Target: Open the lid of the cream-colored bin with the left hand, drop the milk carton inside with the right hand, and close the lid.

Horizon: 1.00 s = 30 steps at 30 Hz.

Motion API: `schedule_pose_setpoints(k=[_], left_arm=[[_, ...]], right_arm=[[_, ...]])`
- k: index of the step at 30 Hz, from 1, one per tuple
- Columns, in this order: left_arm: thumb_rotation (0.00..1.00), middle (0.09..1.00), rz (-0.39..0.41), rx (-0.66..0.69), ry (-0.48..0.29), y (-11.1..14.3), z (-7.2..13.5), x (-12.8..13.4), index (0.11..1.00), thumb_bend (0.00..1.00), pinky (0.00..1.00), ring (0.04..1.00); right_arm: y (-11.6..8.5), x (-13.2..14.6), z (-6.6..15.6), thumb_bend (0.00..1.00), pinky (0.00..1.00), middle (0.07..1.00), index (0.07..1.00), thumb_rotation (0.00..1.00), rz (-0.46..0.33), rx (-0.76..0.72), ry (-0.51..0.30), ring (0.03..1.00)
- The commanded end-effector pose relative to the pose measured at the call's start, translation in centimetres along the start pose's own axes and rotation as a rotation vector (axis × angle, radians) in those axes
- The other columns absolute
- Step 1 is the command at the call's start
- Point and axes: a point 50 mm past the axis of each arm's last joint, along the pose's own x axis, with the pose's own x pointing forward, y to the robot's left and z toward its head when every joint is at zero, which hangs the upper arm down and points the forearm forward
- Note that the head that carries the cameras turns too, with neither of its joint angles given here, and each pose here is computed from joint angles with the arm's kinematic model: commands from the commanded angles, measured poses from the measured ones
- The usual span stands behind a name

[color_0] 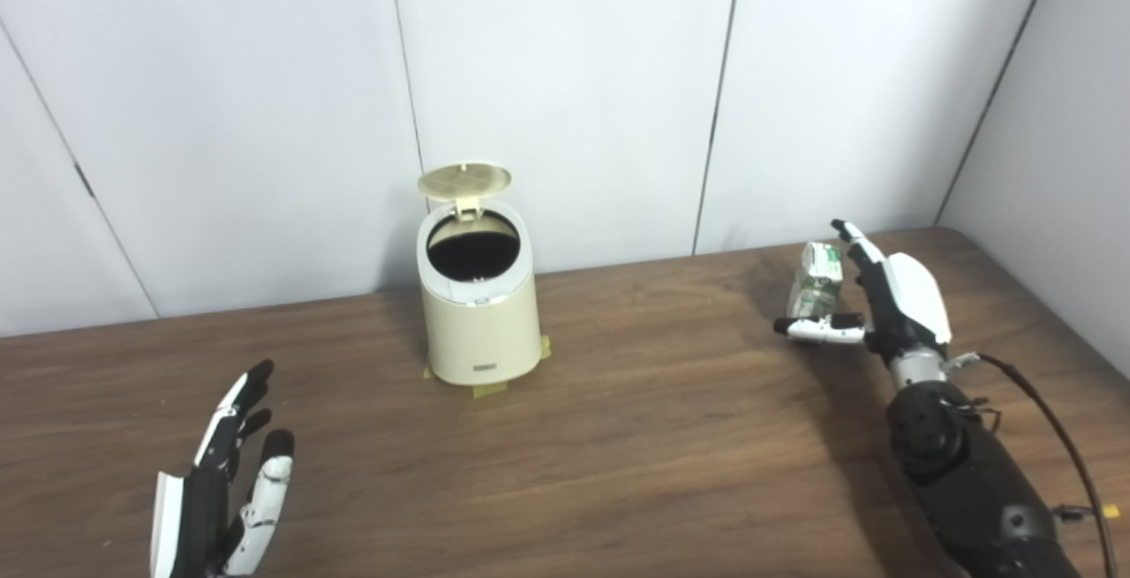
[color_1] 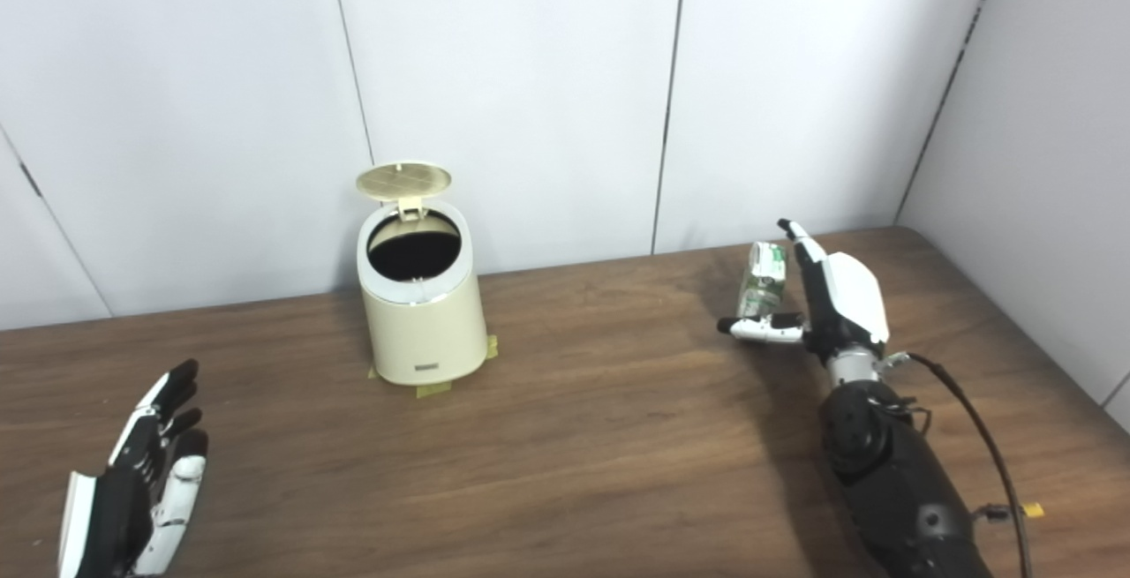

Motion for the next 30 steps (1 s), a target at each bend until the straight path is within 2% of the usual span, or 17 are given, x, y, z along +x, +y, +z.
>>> schedule_pose_setpoints(k=[1,5,9,13,19,23,30], left_arm=[[0.78,0.928,-0.017,0.033,-0.018,0.9,-0.7,0.2,0.905,0.4,0.87,0.925],[0.79,0.928,-0.023,0.048,-0.015,1.1,-0.8,0.2,0.906,0.42,0.87,0.921],[0.8,0.934,-0.028,0.054,-0.008,1.5,-0.7,0.2,0.912,0.4,0.87,0.925],[0.78,0.931,-0.028,0.057,-0.01,2.0,-0.9,0.4,0.909,0.39,0.86,0.92],[0.76,0.934,-0.017,0.055,0.002,2.3,-0.9,0.5,0.906,0.38,0.87,0.926],[0.76,0.93,-0.023,0.065,-0.001,2.5,-1.1,0.4,0.903,0.38,0.86,0.921],[0.76,0.928,-0.029,0.071,-0.011,3.1,-1.3,0.5,0.905,0.38,0.86,0.923]], right_arm=[[-2.4,2.7,2.4,1.0,0.72,0.908,0.92,0.35,-0.105,0.037,-0.084,0.856],[-2.1,3.6,2.4,1.0,0.7,0.938,0.932,0.33,-0.088,0.123,-0.015,0.851],[-1.9,4.2,2.2,1.0,0.69,0.939,0.93,0.29,-0.093,0.302,0.062,0.835],[-1.5,4.5,1.6,1.0,0.8,0.913,0.926,0.3,-0.097,0.475,0.07,0.881],[-0.9,4.6,0.5,1.0,0.75,0.89,0.952,0.39,-0.056,0.594,0.065,0.839],[-1.1,4.8,0.4,1.0,0.8,0.907,0.949,0.35,-0.023,0.675,0.044,0.874],[-1.8,5.6,0.1,1.0,0.74,0.82,0.871,0.32,0.078,0.693,0.038,0.789]])
